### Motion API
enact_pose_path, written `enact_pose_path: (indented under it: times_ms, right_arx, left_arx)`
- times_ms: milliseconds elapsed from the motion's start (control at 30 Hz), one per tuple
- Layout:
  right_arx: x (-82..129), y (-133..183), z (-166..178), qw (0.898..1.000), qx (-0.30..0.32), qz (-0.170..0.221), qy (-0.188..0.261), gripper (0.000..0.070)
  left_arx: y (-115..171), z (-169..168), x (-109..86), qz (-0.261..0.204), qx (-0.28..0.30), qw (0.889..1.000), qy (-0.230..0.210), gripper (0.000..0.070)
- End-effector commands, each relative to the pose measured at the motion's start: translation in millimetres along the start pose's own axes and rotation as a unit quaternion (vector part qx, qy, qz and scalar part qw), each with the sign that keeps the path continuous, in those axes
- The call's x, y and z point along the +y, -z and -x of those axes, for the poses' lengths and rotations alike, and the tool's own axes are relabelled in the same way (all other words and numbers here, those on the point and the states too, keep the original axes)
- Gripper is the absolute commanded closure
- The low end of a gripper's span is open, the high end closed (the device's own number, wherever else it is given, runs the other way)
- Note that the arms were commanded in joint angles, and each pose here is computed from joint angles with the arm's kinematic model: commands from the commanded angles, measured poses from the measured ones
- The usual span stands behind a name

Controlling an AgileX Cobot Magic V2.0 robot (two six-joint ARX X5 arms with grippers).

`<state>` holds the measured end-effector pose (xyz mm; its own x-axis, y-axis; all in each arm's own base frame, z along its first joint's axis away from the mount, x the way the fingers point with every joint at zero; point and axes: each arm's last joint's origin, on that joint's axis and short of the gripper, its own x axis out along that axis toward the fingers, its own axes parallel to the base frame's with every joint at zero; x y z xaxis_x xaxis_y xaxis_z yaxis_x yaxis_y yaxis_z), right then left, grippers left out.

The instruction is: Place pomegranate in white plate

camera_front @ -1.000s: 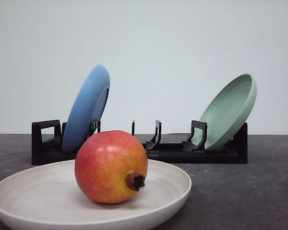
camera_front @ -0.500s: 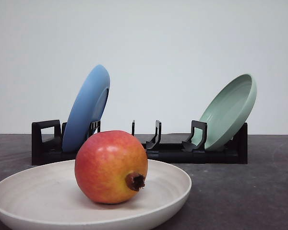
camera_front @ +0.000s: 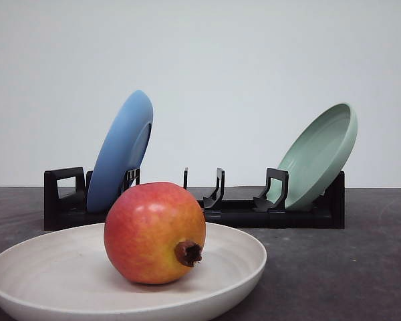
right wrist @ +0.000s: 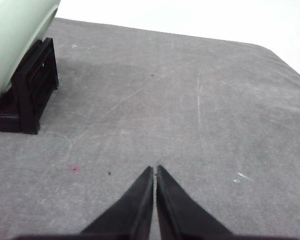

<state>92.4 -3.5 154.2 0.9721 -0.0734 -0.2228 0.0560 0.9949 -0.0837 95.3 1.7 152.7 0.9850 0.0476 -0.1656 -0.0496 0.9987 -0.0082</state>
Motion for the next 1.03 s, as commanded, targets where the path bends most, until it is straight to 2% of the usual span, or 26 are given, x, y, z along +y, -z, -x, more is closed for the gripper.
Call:
enact_pose_path:
  times_ms: [0, 1000]
  right_arx:
    - [0.0, 1.3, -0.7, 1.000, -0.001, -0.007, 0.001, 0.0699]
    - [0.0, 1.4, -0.7, 1.000, -0.001, -0.007, 0.001, 0.0699]
  left_arx:
    - [3.3, -0.8, 0.0, 0.000, 0.006, 1.000, -0.001, 0.0700]
    - [3.3, -0.8, 0.0, 0.000, 0.006, 1.000, -0.001, 0.0700]
